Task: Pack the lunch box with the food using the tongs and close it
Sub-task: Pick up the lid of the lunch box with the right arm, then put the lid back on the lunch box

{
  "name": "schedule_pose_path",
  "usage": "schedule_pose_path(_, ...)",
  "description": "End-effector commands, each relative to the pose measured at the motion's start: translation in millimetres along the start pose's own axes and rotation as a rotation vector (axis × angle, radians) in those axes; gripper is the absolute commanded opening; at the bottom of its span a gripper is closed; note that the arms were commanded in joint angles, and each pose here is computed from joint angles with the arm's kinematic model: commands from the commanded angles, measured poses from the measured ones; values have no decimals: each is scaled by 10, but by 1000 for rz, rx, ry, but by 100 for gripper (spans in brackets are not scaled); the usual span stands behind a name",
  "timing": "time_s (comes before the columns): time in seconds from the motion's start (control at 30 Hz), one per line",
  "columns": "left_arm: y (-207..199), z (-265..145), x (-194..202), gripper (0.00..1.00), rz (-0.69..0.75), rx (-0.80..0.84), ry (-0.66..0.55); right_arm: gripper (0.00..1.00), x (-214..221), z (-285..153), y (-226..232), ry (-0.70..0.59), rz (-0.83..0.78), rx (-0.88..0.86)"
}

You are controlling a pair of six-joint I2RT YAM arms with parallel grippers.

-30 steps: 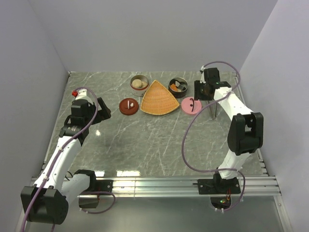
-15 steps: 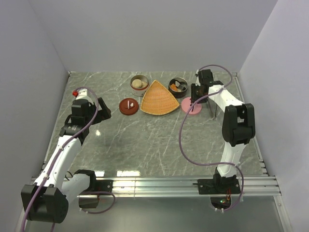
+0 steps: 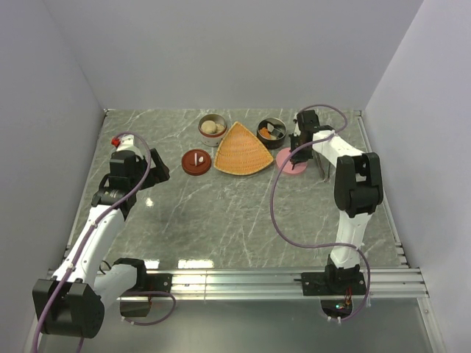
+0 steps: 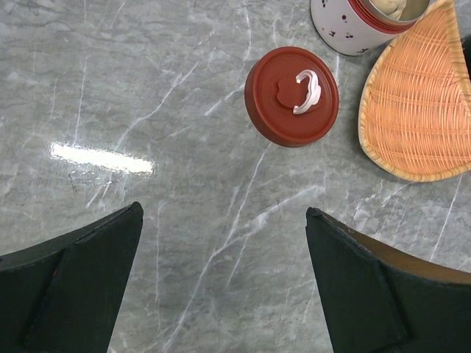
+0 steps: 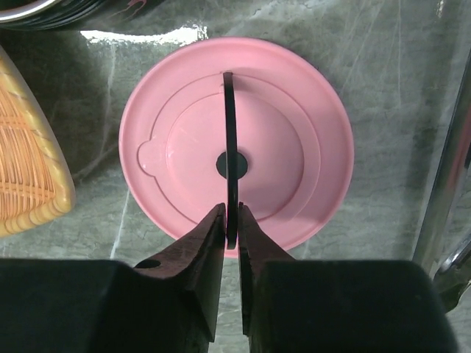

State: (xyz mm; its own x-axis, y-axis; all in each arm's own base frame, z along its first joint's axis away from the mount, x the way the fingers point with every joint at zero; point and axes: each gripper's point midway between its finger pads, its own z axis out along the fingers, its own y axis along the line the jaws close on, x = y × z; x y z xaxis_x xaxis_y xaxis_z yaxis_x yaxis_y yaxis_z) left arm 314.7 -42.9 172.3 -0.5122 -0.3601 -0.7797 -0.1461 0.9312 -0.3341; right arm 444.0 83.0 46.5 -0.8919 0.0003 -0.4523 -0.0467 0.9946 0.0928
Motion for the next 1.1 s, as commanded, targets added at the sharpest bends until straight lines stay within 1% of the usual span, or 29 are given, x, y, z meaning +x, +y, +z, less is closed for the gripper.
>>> schedule_pose_path(0.0,-111,-34,-261,100,18,32,-68,19,-196,-145,64,-54,-21,-5)
schedule_pose_path(0.27,-117,-11,-237,100,14,40,-68,10,-437,-540,-33,-134,-68,60)
schedule_pose_path(0.4,-114,-14,-248,100,20,38,-71,4,-563,-703,-2,-177,-59,53)
schedule_pose_path(0.53,-103,-9,-251,99,28,31,-68,2,-866,-1012,107,-287,-39,17)
schedule_pose_path(0.57,-107,-7,-246,99,28,34,-67,2,-1033,-1144,136,-334,-33,8)
schedule_pose_path(0.6,-113,-6,-252,100,25,36,-68,2,-1092,-1193,149,-343,-29,5)
schedule_pose_path(0.63,-119,2,-243,100,23,41,-66,2,-1250,-1267,197,-376,-23,-8)
schedule_pose_path(0.67,-125,4,-248,99,22,43,-67,2,-1308,-1285,244,-382,-23,-29)
schedule_pose_path(0.7,-127,4,-252,99,22,43,-68,2,-1314,-1197,263,-357,-15,-40)
schedule_pose_path(0.73,-127,5,-252,99,22,43,-67,2,-1445,-1270,304,-387,-11,-55)
schedule_pose_path(0.83,-113,-5,-264,100,25,36,-70,2,-1555,-1160,422,-378,0,-92)
schedule_pose_path(0.9,-107,-9,-273,100,27,31,-72,2,-1567,-1002,487,-356,5,-103)
schedule_pose_path(1.0,-93,-13,-270,99,28,24,-71,2,-1621,-923,601,-353,13,-129)
schedule_pose_path(1.07,-100,-10,-271,99,27,27,-69,2,-1597,-768,663,-327,17,-142)
